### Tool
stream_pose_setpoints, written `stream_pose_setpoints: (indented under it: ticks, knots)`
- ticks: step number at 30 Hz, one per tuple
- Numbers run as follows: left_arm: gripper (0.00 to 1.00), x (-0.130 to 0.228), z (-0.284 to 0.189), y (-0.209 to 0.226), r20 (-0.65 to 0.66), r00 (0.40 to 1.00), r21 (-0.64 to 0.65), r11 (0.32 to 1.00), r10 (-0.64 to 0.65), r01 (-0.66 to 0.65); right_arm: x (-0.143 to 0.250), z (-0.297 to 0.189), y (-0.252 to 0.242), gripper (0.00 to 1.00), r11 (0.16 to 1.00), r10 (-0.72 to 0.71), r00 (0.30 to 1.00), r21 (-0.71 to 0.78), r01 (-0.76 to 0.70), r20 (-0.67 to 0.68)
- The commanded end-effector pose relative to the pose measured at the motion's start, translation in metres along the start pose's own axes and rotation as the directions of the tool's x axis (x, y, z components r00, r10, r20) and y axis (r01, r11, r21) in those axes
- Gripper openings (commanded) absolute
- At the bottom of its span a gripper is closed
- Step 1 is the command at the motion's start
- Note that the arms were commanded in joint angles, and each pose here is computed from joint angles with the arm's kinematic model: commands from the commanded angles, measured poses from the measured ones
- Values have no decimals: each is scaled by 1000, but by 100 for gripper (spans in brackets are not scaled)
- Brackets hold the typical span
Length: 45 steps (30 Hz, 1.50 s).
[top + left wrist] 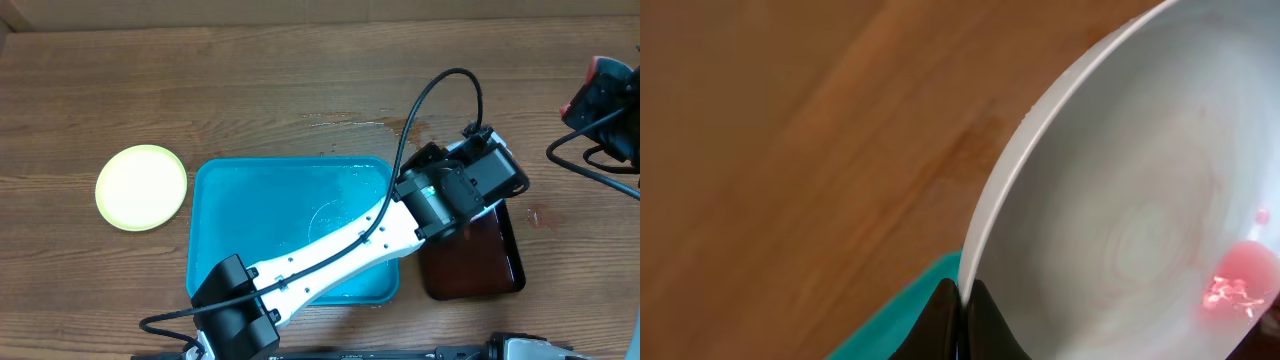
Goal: Clean dirty plates on tray and stack at the side
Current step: 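Lift the white plate with the left gripper and hold it tilted over the brown tray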
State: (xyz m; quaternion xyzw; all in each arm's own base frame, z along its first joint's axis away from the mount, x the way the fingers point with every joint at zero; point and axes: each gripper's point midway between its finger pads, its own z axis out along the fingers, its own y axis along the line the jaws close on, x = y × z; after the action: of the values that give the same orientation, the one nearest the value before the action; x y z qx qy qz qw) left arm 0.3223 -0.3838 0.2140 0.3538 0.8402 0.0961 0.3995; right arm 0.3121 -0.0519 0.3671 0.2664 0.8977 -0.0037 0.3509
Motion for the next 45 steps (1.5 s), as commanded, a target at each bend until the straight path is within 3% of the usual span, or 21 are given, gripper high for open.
stream_pose_setpoints:
  ticks: [1,10,24,45]
  knots:
    - [4,-16,-14,20,46,996,-146,987,78,-71,-7,-10,1,4,1000,4,999,-15,-4,36]
    - [4,-31,-43,-4,113,972,-214,961,204,-177,-8,-10,1,4,1000,9,999,-17,-8,39]
    - [4,-40,-74,7,90,938,-423,865,335,-268,-7,-10,6,4,999,10,999,-46,-9,33]
    - [4,-46,-97,-5,109,916,-477,829,385,-291,-6,-10,9,4,998,9,1000,-60,-8,26]
